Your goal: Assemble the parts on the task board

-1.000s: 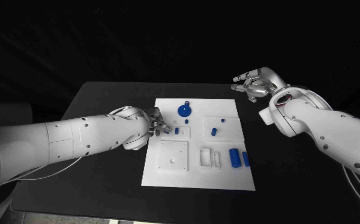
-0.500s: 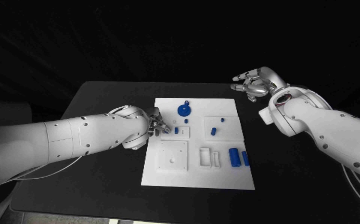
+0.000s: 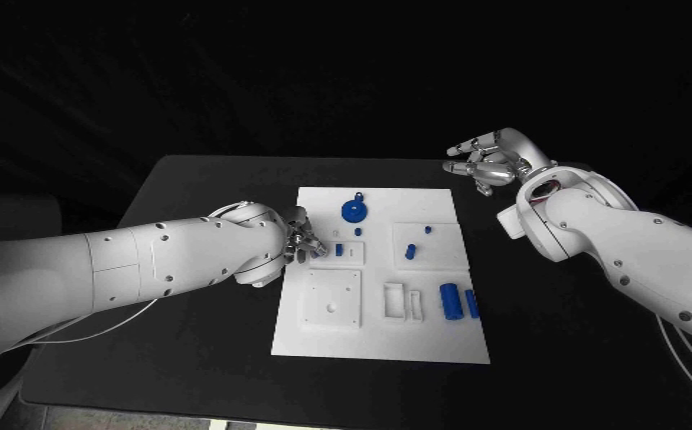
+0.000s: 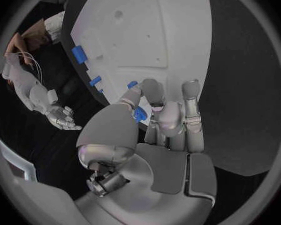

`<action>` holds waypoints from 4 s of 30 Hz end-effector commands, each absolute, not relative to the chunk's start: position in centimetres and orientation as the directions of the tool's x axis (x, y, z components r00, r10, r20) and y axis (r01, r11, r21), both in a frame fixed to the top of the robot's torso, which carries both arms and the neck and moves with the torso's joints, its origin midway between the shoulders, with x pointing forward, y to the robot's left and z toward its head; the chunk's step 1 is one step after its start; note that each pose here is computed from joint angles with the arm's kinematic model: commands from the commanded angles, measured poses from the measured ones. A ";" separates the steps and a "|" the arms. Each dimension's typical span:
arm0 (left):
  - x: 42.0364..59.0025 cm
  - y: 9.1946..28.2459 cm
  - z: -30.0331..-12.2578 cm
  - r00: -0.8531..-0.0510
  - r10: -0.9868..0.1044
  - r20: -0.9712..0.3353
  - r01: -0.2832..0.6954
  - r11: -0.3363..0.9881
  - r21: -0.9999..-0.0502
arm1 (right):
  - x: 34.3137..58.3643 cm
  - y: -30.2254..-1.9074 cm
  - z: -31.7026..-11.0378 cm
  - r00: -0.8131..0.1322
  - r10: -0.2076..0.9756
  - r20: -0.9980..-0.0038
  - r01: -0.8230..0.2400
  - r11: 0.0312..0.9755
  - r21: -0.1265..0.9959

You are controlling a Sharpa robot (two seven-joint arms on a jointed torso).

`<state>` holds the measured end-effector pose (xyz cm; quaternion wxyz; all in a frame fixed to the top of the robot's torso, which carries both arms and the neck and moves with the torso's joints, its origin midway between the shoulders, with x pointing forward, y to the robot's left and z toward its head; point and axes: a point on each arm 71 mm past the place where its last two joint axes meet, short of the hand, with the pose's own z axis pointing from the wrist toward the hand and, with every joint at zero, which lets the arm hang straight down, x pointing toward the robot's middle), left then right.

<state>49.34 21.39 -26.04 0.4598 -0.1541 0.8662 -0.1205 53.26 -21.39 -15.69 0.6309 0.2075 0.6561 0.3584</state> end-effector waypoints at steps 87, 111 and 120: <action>53.0 19.9 -23.8 -0.759 -0.240 -0.605 -0.126 0.966 -0.226 | 53.2 -20.6 -16.8 -0.158 0.719 -0.676 -0.175 0.654 0.736; 54.8 19.5 -23.2 -0.813 -0.154 -0.562 -0.093 0.986 -0.137 | 53.2 -20.3 -16.9 -0.163 0.720 -0.674 -0.171 0.652 0.738; 55.2 19.4 -23.0 -0.844 -0.171 -0.508 -0.107 0.982 -0.154 | 53.3 -20.2 -17.0 -0.165 0.720 -0.674 -0.170 0.652 0.739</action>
